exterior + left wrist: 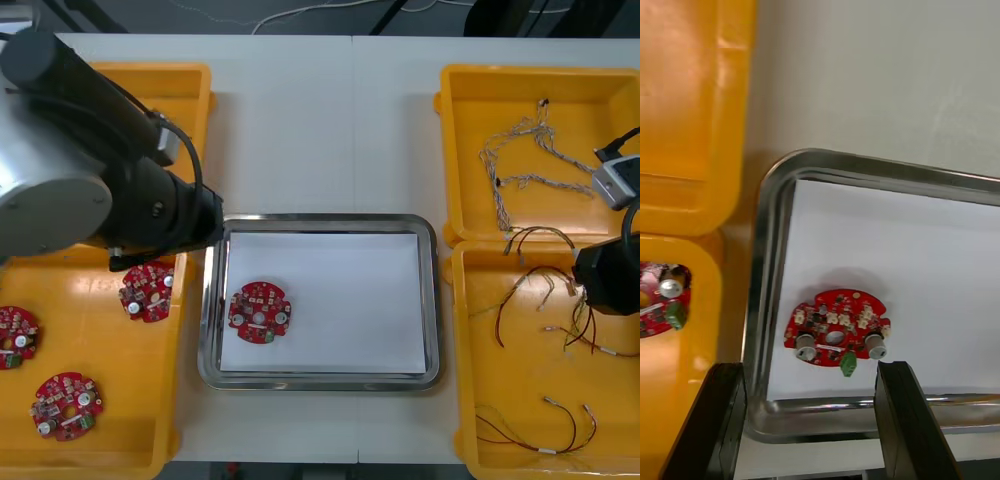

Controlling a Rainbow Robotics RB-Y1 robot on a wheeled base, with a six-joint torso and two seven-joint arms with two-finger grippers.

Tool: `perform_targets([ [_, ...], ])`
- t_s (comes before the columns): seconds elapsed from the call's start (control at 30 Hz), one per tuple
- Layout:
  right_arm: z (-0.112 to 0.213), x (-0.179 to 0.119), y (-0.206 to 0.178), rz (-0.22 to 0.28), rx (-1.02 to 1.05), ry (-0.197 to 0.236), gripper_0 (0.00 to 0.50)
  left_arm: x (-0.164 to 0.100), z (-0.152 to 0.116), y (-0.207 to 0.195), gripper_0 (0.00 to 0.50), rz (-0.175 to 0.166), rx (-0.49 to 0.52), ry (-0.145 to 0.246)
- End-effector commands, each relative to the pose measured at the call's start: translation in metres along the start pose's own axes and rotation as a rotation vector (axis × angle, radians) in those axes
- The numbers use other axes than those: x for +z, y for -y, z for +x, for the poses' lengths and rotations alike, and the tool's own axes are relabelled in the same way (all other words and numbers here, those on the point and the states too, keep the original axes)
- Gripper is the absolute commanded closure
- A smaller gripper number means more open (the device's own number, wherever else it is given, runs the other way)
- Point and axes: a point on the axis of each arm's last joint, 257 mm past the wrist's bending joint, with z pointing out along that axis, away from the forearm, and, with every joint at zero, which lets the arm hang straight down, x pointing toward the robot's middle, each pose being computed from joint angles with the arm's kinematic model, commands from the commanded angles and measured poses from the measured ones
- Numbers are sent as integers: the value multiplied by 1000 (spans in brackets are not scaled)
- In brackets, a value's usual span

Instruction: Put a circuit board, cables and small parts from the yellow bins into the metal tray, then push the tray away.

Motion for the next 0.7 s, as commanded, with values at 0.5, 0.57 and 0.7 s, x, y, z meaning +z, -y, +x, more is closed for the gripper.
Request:
perform_targets([
  [0.5,-26,8,-83,-75,-341,-34,500,-49,-91,-94,0,-173,116,150],
  [0.57,-26,9,-95,-86,-391,-42,500,-46,-96,-106,0,-198,105,142],
  [0.7,-24,14,-114,-99,-485,-63,500,-40,-105,-122,0,-194,77,119],
])
